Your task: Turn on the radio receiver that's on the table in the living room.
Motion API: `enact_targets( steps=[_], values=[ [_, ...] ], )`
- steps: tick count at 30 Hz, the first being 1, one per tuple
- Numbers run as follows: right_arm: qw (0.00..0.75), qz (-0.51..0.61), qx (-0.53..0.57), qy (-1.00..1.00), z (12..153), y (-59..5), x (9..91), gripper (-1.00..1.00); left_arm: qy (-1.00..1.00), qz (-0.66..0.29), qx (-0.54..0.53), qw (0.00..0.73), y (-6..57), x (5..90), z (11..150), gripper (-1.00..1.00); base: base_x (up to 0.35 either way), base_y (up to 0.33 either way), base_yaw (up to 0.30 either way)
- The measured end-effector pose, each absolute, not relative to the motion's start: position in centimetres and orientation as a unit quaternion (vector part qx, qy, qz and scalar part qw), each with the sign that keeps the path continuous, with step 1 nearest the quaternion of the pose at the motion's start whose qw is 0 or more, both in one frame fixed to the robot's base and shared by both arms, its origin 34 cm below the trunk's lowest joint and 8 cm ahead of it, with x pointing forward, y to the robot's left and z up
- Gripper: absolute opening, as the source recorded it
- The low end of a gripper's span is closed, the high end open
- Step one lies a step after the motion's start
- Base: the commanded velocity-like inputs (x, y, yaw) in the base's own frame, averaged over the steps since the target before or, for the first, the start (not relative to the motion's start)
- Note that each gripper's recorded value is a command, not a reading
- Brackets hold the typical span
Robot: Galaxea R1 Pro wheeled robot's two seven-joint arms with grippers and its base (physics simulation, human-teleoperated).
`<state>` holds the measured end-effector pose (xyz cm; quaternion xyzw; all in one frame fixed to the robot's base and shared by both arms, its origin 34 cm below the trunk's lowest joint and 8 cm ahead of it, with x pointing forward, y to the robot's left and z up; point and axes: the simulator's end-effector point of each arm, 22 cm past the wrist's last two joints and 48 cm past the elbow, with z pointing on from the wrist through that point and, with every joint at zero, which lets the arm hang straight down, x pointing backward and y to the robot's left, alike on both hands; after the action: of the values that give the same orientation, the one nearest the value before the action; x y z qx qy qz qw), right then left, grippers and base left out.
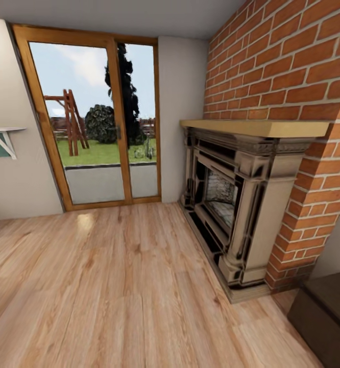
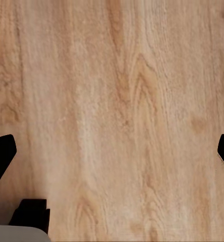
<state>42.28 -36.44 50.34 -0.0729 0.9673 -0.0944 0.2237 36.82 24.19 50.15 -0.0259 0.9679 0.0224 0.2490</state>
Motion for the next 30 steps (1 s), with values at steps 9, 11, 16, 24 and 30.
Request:
enact_targets(
  steps=[9,11,16,24,30],
  values=[
    [0.224,-0.094,-0.073,0.967,50.35,-36.43,42.33,1.0,0.968,0.022,-0.026,0.249,24.17,36.82,50.15,1.0,0.325,0.0,0.224],
    [0.224,-0.094,-0.073,0.967,50.35,-36.44,42.31,1.0,0.968,0.022,-0.026,0.249,24.13,36.82,50.15,1.0,0.325,0.0,0.255],
    [0.224,-0.094,-0.073,0.967,50.35,-36.45,42.32,1.0,0.968,0.022,-0.026,0.249,24.16,36.82,50.15,1.0,0.325,0.0,0.256],
    [0.224,-0.094,-0.073,0.967,50.35,-36.44,42.31,1.0,0.968,0.022,-0.026,0.249,24.19,36.82,50.15,1.0,0.325,0.0,0.257],
    [0.224,-0.094,-0.073,0.967,50.36,-36.42,42.36,1.0,0.968,0.022,-0.026,0.249,24.2,36.82,50.15,1.0,0.325,0.0,0.257]
  ],
)
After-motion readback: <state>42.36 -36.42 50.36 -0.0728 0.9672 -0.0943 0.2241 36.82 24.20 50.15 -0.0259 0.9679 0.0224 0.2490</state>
